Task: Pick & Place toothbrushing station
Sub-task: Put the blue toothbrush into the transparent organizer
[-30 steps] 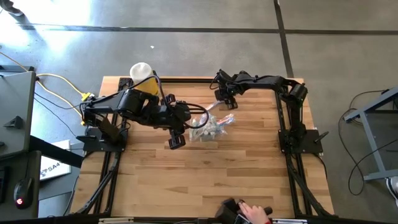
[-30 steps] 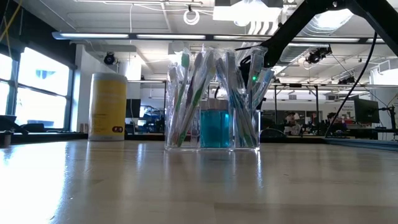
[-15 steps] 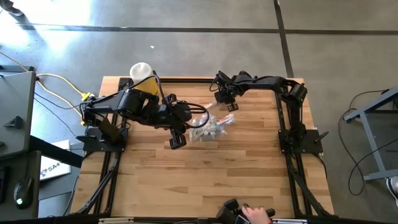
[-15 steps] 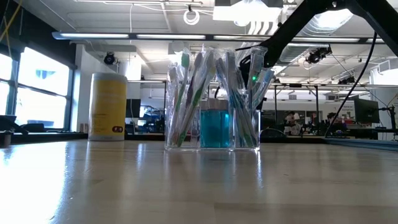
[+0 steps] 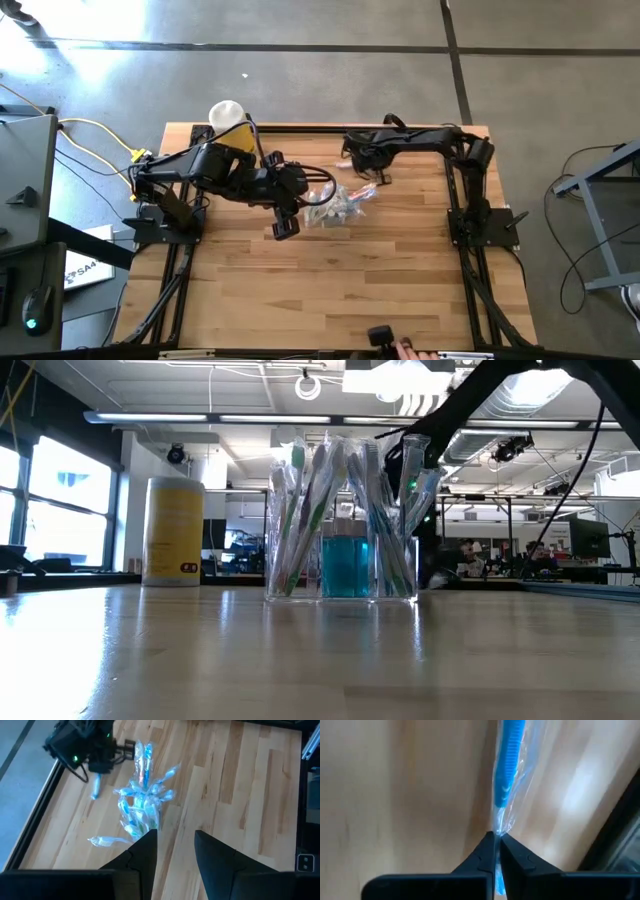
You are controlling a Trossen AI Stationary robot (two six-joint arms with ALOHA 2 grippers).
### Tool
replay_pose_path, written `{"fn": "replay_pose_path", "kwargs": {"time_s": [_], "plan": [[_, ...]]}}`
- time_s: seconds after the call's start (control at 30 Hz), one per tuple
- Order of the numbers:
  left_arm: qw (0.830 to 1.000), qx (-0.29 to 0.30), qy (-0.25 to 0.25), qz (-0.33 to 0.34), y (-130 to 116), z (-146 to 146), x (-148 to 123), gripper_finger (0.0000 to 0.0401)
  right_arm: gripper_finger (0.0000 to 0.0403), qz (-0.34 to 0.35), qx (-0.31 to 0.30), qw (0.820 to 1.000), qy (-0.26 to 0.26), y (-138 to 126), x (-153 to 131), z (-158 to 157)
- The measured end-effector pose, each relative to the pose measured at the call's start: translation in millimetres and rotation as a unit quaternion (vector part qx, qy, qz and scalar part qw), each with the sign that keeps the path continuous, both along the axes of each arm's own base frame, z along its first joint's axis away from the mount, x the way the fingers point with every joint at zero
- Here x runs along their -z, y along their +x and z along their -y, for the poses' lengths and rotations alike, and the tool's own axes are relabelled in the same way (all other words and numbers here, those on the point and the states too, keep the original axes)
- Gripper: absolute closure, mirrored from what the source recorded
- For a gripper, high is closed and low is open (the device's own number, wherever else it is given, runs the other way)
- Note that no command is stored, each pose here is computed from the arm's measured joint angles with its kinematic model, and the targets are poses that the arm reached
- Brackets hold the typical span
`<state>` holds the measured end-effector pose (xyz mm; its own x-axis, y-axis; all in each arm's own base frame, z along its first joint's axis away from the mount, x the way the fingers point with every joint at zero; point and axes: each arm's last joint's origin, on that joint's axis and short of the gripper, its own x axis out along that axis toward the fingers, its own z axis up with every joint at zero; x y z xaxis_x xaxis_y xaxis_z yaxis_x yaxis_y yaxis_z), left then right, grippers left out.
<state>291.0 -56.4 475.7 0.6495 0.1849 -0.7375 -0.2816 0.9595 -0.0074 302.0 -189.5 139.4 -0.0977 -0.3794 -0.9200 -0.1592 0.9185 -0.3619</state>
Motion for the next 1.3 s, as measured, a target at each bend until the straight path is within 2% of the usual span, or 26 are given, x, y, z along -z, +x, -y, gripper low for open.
{"fn": "replay_pose_path", "kwargs": {"time_s": [0.13, 0.27, 0.33, 0.53, 0.7, 0.83, 0.93, 1.03, 1.13, 1.2, 1.3], "plan": [[1.0, -0.014, -0.011, 0.001, 0, 0, 0, 0.0277, 0.0399, -0.014, 0.021, 0.997, -0.072, -6, -32, -9], [1.0, -0.017, -0.014, 0.0, 0, 0, 1, 0.0277, 0.0399, -0.009, 0.043, 0.994, -0.097, -16, -57, -20], [1.0, -0.018, -0.015, -0.002, -1, 0, 1, 0.0277, 0.0399, 0.009, 0.056, 0.991, -0.121, -21, -76, -27], [1.0, -0.009, -0.001, -0.017, 7, 1, 7, 0.0277, 0.0399, 0.083, 0.084, 0.983, -0.142, -47, -131, -58], [0.997, 0.009, 0.064, -0.033, 18, 6, 16, 0.0277, 0.0399, 0.168, 0.109, 0.97, -0.14, -80, -175, -93], [0.989, 0.048, 0.139, -0.032, 33, 18, 23, 0.0277, 0.0399, 0.253, 0.127, 0.955, -0.088, -102, -197, -121], [0.973, 0.101, 0.206, -0.034, 46, 32, 29, 0.0277, 0.0399, 0.312, 0.135, 0.94, -0.031, -112, -208, -139], [0.948, 0.156, 0.273, -0.051, 54, 49, 38, 0.0277, 0.0399, 0.349, 0.143, 0.926, 0.03, -116, -214, -155], [0.924, 0.199, 0.322, -0.058, 59, 66, 44, 0.0277, 0.0399, 0.377, 0.165, 0.903, 0.12, -111, -215, -171], [0.912, 0.202, 0.354, -0.053, 69, 75, 50, 0.0277, 0.0399, 0.385, 0.163, 0.889, 0.186, -105, -216, -182], [0.876, 0.21, 0.427, -0.08, 68, 91, 57, 0.0277, 0.0399, 0.394, 0.134, 0.874, 0.251, -93, -216, -200]]}}
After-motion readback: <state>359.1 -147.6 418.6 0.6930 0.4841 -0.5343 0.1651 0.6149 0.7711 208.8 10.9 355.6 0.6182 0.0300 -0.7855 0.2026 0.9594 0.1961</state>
